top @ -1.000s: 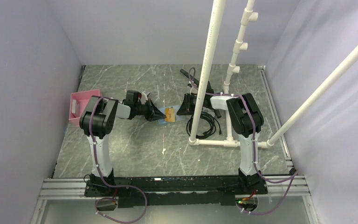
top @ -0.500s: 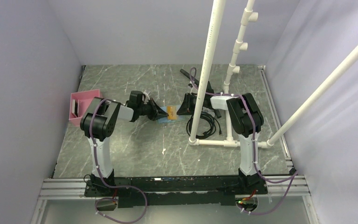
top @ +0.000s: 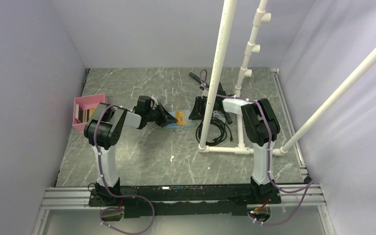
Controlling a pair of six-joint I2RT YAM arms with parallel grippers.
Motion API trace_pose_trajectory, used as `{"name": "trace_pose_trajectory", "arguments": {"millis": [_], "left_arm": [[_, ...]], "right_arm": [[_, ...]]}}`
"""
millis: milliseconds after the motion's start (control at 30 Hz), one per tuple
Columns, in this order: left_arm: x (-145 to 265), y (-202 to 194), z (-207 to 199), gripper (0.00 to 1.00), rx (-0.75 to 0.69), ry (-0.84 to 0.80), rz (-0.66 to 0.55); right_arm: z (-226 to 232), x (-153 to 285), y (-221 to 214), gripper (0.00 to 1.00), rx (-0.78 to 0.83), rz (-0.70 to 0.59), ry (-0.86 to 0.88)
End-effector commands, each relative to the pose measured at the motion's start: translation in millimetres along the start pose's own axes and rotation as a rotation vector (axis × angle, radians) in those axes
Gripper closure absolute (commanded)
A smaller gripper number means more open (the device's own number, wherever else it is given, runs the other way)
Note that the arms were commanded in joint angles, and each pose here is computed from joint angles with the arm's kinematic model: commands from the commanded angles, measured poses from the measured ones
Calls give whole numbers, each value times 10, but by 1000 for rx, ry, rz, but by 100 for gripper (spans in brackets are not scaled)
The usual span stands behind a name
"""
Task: Put the credit cards into the card holder
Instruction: Insert the credit card into the card holder.
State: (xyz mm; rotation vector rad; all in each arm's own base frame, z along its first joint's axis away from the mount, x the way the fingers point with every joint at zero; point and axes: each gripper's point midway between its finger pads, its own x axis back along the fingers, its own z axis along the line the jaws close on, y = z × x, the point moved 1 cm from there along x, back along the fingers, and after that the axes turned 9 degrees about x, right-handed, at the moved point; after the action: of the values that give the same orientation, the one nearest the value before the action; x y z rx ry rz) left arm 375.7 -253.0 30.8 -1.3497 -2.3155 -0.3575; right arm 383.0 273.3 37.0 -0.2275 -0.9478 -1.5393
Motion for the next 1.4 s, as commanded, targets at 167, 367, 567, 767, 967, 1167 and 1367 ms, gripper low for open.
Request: {"name": "trace_pose_trajectory", "arguments": {"millis": [167, 367, 567, 767, 967, 1167, 1367], "left_arm": [[-99, -19, 40, 100, -33, 58, -25], [-267, -91, -64, 100, -60, 57, -2], [-452, -198, -159, 100, -107, 75, 42], [-370, -250, -199, 100, -122, 106, 60], [-107, -305, -382, 25, -183, 165, 102], [557, -127, -721, 0, -284, 218, 46], [1867, 440, -770, 1, -427, 489, -188]], "right_arm": [[-272, 22, -72, 73, -1, 12, -100], [-214, -101, -159, 83, -15, 37, -43], [-142, -108, -158, 88, -14, 29, -3], [-169, -82, -136, 88, -5, 18, -24], [-260, -43, -111, 88, 7, 9, -81], [-295, 19, -71, 88, 32, -9, -125], [-235, 143, -57, 85, 34, -63, -158]]}}
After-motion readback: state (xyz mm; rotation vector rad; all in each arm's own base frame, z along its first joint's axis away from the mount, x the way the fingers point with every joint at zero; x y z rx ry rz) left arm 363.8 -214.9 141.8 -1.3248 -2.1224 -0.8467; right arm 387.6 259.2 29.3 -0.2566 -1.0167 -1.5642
